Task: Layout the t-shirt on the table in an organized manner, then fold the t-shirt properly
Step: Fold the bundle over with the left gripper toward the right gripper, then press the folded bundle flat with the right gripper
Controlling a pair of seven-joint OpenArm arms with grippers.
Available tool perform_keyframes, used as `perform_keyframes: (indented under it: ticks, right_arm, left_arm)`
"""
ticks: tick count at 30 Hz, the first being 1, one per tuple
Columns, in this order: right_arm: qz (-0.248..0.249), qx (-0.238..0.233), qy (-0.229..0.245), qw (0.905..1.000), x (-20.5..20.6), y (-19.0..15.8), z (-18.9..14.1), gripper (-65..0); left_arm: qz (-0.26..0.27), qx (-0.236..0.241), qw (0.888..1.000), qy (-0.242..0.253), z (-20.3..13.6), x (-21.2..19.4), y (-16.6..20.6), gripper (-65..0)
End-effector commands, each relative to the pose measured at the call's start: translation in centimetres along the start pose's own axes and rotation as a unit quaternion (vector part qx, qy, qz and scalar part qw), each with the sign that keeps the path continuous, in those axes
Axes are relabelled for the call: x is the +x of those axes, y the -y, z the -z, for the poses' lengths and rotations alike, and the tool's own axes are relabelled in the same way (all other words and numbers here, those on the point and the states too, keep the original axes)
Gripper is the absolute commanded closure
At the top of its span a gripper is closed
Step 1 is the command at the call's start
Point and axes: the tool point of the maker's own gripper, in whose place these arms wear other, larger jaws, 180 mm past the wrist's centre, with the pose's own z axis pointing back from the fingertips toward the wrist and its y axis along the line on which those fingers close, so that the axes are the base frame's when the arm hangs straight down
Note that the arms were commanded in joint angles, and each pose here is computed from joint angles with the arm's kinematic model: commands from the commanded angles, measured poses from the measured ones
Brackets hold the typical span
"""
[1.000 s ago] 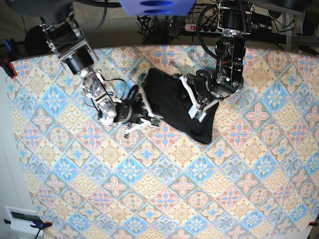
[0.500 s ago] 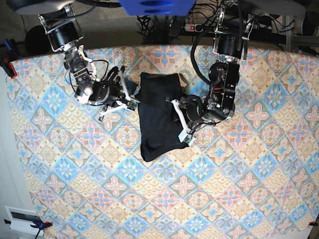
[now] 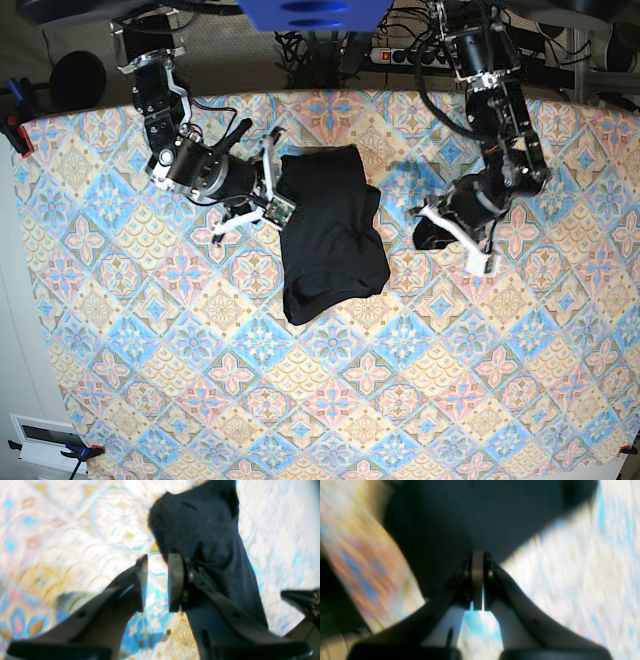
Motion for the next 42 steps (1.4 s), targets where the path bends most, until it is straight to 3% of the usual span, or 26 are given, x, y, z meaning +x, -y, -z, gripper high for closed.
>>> perform_keyframes:
  ticks: [1,4,7,11,16,22,31,35,40,42]
  right_arm:
    - [0.009,-0.004,0.032,0.9994,2.0,0.1,0.0,0.0]
    - [0.032,0.004,0.073,0.9968,4.8,-0.8,0.8,0.0]
    - [0.039,0.007,0.106,0.9936,7.9,-0.4,1.8,0.0]
    - [0.078,0.04,0.082,0.9928,7.0,-0.4,5.3,0.0]
    - [0.105,0.068,0.08,0.9889,9.2,0.6,8.8,0.0]
    - [0.142,0.102,0.063,0.9826,7.3,-0.3,11.6,0.0]
    - [0.197,0.132,0.053,0.97,4.6,-1.3,14.3,0.0]
    - [0.229,0.148,0.017,0.962,0.7,-3.9,14.7,0.0]
    - [0.216,0.119,-0.034,0.9686,-4.3,-2.5,13.7,0.0]
    - [0.232,0.097,-0.045,0.9668,-6.2,-1.1,12.9,0.0]
  left_arm:
    - [-0.004,-0.005,1.0,0.015,-0.8,0.5,-0.1,-12.9]
    - [-0.021,-0.002,1.0,0.004,-2.2,-0.7,-0.8,-12.9]
    - [-0.036,0.034,0.999,0.021,-4.8,-1.3,-2.9,-12.9]
    - [-0.046,0.071,0.996,0.027,-6.7,-1.5,-5.5,-12.9]
    - [-0.037,0.086,0.995,0.031,-7.7,-1.3,-6.4,-12.9]
    - [-0.054,0.108,0.991,0.05,-8.9,-0.7,-8.0,-12.9]
    - [-0.065,0.076,0.993,0.066,-8.8,0.0,-7.0,-12.9]
    - [-0.065,0.076,0.993,0.066,-8.8,0.0,-7.0,-12.9]
    - [-0.064,0.074,0.993,0.068,-8.7,0.1,-6.9,-12.9]
    - [-0.062,0.073,0.993,0.073,-8.6,0.6,-6.8,-12.9]
